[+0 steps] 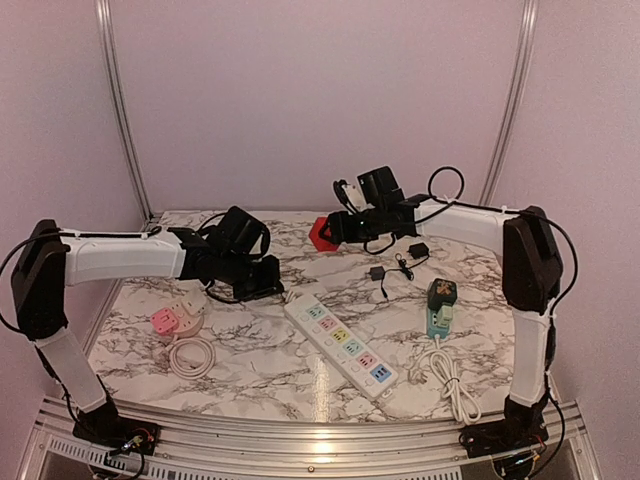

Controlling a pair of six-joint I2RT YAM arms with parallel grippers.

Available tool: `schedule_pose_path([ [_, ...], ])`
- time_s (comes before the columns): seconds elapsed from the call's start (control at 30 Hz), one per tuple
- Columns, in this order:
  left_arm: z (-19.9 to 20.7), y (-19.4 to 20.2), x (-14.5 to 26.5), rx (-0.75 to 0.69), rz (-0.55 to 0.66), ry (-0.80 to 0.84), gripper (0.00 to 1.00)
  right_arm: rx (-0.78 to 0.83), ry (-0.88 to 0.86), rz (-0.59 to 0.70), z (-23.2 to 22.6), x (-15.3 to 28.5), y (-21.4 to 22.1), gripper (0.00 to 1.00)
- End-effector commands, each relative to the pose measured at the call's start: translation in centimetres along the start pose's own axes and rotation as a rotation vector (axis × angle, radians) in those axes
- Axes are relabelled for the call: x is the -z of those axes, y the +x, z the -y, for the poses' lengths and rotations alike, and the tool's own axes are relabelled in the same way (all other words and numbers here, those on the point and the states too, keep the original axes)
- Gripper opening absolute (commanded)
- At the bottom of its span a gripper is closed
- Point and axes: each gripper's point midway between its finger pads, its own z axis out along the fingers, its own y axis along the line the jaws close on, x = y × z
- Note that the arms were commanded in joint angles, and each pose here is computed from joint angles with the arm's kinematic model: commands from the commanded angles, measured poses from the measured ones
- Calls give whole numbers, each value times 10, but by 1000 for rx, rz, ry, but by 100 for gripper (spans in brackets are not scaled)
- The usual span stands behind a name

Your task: Pull the plug off the socket

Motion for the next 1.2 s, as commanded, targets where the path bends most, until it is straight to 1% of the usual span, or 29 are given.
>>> schedule_pose_path([
  [0.0, -10, -7, 41, -51, 64, -69, 0, -96, -125, 25, -3, -16, -19, 15],
  [0.27, -42, -13, 94, -45, 170, -123, 4, -206, -186, 4, 15, -55, -11, 15],
  [0.37, -55, -12, 105, -42, 192, -137, 5, -250, -196, -11, 22, -67, -2, 16],
  [0.53, -68, -12, 116, -34, 214, -157, 6, -282, -193, -30, 30, -80, 10, 19],
  [0.67, -71, -13, 119, -31, 228, -165, 7, -297, -188, -44, 35, -84, 15, 26],
  [0.77, -75, -13, 117, -26, 228, -175, 9, -309, -179, -53, 41, -84, 19, 35],
  [0.9, -79, -13, 115, -21, 232, -186, 11, -314, -163, -62, 46, -81, 20, 51],
  [0.97, -81, -14, 115, -16, 238, -191, 12, -309, -153, -64, 48, -80, 21, 56],
  [1.07, -83, -16, 115, -8, 243, -195, 12, -296, -140, -68, 49, -78, 22, 63],
  [1.17, -84, -16, 115, -2, 245, -196, 13, -289, -124, -73, 52, -77, 23, 66],
])
